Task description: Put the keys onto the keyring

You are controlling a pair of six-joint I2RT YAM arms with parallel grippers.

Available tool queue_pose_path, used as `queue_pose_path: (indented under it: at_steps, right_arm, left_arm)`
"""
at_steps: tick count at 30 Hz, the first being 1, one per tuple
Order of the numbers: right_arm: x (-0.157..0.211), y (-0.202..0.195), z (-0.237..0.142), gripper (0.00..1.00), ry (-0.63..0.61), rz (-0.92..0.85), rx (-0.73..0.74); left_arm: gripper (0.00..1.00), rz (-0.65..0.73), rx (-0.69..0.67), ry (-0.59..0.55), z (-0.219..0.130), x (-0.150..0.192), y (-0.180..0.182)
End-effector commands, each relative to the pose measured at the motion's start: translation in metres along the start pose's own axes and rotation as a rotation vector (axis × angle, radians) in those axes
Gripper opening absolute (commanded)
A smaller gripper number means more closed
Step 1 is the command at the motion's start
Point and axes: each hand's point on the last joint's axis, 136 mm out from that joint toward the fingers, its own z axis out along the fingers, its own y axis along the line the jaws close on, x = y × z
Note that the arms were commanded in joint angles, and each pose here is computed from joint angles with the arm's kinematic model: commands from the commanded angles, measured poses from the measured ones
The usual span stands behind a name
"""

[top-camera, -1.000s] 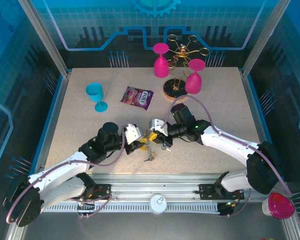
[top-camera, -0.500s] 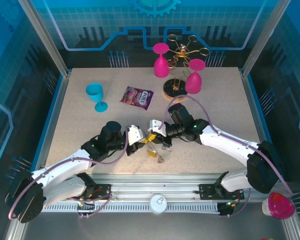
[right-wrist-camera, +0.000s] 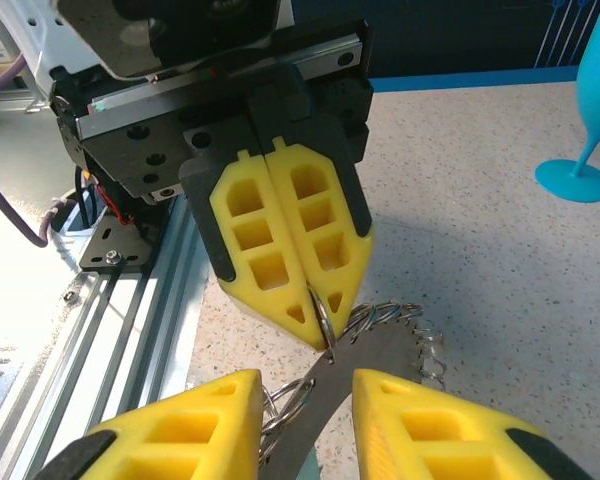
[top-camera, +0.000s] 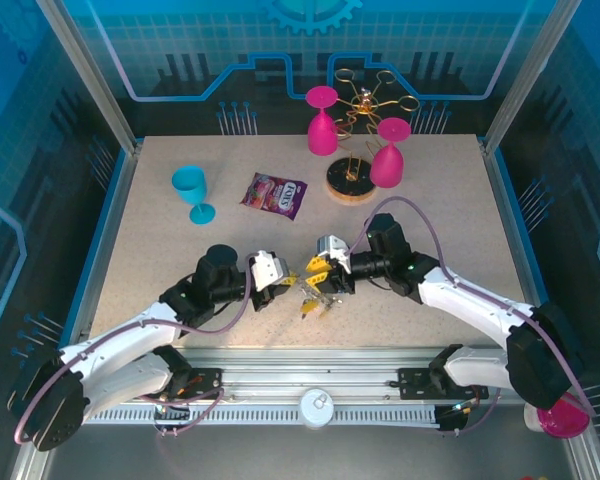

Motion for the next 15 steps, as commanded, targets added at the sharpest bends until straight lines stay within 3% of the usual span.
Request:
queue_pose_path:
  at_steps: [1,10,15]
  right_arm:
    - [-0.011,0.001,0.003,0.3,-0.05,-0.032,-0.018]
    - [-0.014,-0.005,0.006,0.27,-0.063,-0.038,0.004]
    - [-0.015,-0.033,-0.017,0.31,-0.092,0.038,0.199]
  left_arm:
    - [0.0,0.032,0.011,-0.077,-0.005,-0.018,-0.002]
    - [0.0,0.037,0.022,-0.06,-0.004,-0.014,-0.004]
    - [0.0,0.04,-0.012,0.018,-0.003,-0.003,0.003]
